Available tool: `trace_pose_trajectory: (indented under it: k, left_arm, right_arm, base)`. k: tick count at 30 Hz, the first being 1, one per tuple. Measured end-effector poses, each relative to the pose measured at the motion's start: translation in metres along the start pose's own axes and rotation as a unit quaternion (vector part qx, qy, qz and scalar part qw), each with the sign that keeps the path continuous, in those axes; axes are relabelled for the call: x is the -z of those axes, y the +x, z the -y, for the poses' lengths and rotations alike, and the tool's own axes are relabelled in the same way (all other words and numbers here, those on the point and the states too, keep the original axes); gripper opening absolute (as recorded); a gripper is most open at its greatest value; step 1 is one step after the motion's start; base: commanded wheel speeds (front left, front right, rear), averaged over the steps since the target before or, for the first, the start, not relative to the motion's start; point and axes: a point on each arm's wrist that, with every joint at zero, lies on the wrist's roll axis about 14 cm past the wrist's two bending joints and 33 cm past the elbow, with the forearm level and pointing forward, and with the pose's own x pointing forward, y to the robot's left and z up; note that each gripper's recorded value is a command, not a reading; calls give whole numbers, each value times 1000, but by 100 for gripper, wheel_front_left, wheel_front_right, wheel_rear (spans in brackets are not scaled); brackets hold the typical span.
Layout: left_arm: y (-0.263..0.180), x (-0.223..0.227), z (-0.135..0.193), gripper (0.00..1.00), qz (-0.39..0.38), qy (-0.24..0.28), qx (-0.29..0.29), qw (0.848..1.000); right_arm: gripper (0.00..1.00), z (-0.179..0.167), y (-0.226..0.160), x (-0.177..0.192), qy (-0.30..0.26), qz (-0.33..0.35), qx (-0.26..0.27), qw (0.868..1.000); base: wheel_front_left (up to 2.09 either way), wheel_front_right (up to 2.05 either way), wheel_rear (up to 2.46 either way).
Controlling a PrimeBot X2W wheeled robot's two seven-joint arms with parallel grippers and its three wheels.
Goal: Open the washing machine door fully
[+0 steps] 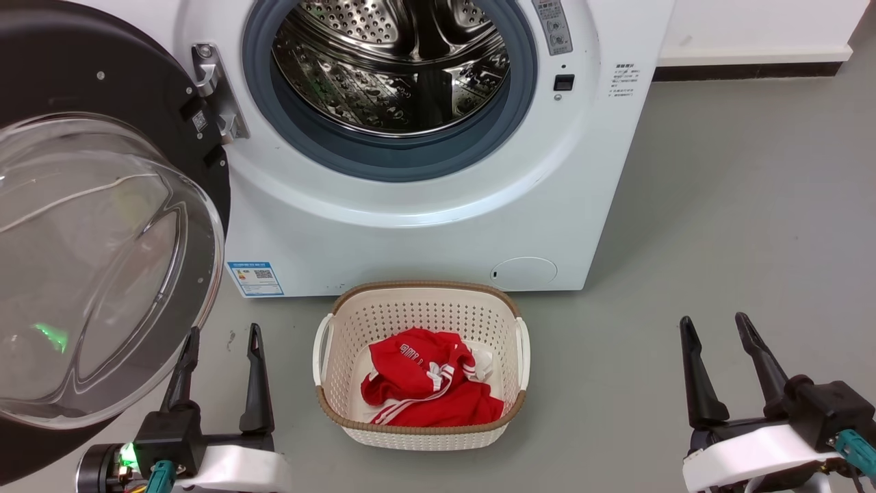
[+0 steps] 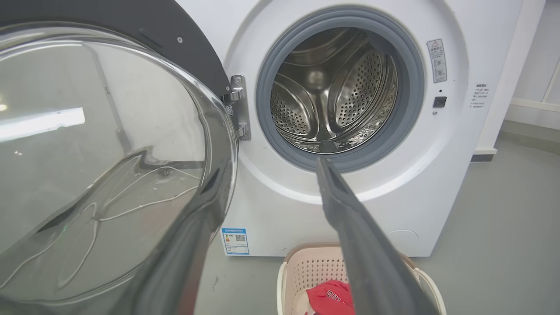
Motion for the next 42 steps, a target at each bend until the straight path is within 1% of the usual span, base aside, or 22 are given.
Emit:
trace_pose_trajectory:
  k: [1,3,5,12,18,28,42]
  left_arm:
    - [-1,1,0,0,-1,-3,0,1000]
    - [-3,8,0,0,-13,-7,-2,1000]
    - [-5,16,-2,0,-30,-19,-7,999]
    - [-6,25,-9,0,-55,-92,-27,994]
    - [-7,30,-10,0,-67,-150,-37,986]
    - [-4,35,-13,0,-79,-238,-50,967]
    - [-3,41,-14,0,-95,-344,-65,932]
  right_arm:
    - [0,0,0,0,1,0,0,1000]
    - [0,0,-3,7,2,-11,1,1000]
    - [0,0,-5,11,15,-17,3,1000]
    - [0,5,-5,16,89,-25,18,996]
    - [0,8,-4,18,143,-28,27,989]
    - [0,12,-1,21,225,-31,41,973]
    - [0,18,3,24,323,-32,55,944]
  base:
    - [0,0,0]
    - [0,0,0]
    - [0,0,0]
    - [0,0,0]
    - [0,0,0]
    - [0,0,0]
    - [0,0,0]
